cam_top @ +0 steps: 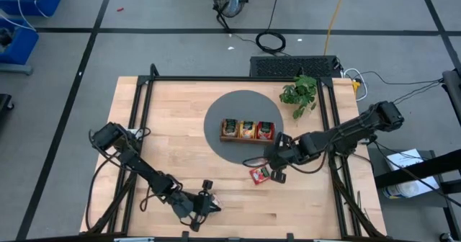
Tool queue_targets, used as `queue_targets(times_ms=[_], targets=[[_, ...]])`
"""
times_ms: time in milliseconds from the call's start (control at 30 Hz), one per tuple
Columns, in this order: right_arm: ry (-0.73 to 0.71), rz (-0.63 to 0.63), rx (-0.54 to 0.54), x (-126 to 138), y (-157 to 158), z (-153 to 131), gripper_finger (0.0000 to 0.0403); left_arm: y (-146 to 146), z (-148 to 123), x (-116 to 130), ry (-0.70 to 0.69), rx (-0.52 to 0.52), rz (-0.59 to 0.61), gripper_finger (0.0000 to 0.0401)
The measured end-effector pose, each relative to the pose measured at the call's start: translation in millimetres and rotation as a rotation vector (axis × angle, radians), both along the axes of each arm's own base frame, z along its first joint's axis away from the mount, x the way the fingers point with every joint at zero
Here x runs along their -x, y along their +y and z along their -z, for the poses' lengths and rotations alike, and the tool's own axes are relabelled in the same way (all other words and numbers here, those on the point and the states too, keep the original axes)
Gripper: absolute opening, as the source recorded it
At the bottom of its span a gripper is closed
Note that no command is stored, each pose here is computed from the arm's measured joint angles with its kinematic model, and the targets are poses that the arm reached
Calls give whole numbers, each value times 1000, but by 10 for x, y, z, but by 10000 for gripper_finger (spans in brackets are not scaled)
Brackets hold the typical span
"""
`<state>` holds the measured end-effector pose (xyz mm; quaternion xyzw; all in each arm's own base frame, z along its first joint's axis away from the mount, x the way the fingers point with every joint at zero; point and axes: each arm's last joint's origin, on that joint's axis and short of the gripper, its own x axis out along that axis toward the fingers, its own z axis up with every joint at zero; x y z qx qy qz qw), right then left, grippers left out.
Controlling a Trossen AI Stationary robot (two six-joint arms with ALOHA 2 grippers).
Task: Pick & Place Tea
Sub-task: Put the top red tea bag into the right slot of the wooden organizer
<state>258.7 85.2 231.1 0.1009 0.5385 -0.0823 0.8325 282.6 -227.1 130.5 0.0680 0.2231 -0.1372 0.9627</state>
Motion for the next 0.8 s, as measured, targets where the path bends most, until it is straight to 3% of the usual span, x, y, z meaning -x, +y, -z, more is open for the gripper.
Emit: queue_targets(times_ms=[167, 300, 500, 633, 800], targets=[[71, 9, 2, 80, 39, 28, 0, 28, -42, -25, -47, -84, 16, 25], [96, 29, -26, 102, 51, 34, 0, 133, -175, -128, -164, -164, -60, 31], [86, 42, -40, 92, 55, 31, 0, 337, -214, -278, -199, -154, -165, 18], [104, 36, -85, 95, 64, 33, 0, 383, -212, -307, -186, -62, -216, 4], [104, 24, -82, 110, 102, 33, 0, 388, -208, -309, -178, -35, -228, 20]])
